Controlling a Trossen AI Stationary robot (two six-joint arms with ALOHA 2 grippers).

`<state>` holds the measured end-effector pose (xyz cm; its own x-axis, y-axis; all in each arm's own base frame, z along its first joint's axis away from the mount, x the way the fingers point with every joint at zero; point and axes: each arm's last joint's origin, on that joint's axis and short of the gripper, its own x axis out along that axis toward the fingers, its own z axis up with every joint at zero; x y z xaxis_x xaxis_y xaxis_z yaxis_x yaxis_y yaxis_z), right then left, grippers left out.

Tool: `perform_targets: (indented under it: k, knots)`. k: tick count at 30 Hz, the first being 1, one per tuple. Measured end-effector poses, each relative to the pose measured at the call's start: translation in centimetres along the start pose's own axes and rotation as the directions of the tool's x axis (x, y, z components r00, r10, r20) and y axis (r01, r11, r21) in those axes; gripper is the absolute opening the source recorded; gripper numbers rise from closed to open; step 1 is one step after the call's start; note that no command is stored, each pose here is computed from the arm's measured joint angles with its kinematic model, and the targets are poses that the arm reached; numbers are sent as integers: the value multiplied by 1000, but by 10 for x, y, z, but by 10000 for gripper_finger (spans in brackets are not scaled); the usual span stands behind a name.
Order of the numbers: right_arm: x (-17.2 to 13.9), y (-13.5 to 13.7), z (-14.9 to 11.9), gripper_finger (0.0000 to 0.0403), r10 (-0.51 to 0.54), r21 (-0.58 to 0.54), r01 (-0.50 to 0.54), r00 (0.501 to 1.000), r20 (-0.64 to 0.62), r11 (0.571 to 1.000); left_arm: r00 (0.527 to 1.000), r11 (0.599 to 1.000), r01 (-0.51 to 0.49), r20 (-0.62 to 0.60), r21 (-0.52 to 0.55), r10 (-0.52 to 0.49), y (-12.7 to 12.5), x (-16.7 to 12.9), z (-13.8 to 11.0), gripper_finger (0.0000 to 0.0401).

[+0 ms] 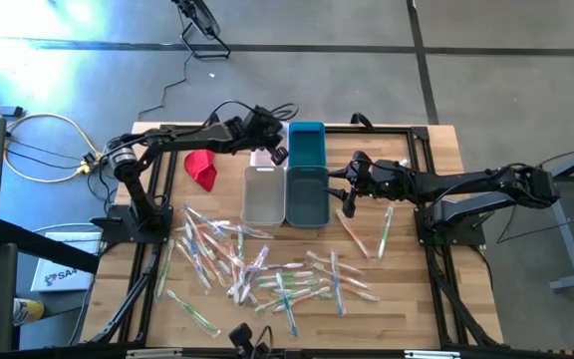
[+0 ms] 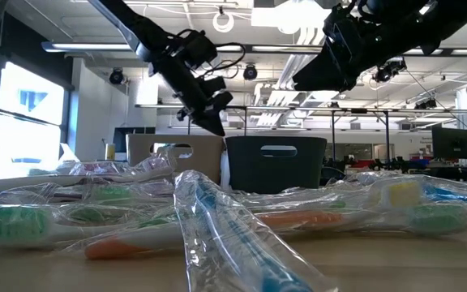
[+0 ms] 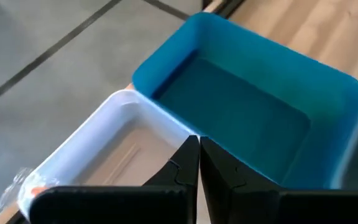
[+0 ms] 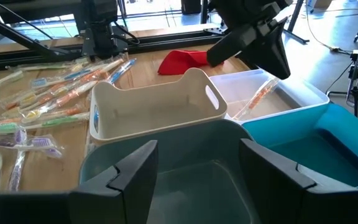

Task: Pick & Place Toothbrushes
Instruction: Put the orange toothbrush into the transparent bin

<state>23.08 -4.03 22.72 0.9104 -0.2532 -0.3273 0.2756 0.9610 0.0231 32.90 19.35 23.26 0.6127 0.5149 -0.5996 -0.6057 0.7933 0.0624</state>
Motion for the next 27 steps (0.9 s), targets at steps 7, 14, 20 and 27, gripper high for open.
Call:
perform_targets:
  k: [7, 14, 20, 27]
  knots:
    - [0, 0, 0, 217, 1, 22, -1, 1000, 0, 1000, 1000, 999, 10, -20, 35, -9, -4, -1, -2, 7]
    - [0, 0, 0, 217, 1, 22, -1, 1000, 0, 1000, 999, 998, 44, -28, 41, -43, -9, -1, -3, 7]
    - [0, 0, 0, 217, 1, 22, -1, 1000, -1, 1000, 997, 996, 62, -41, 63, -60, -17, -5, -4, 7]
    - [0, 0, 0, 217, 0, 22, 0, 1000, -1, 1000, 996, 989, 94, -15, 113, -93, -29, -24, 3, 7]
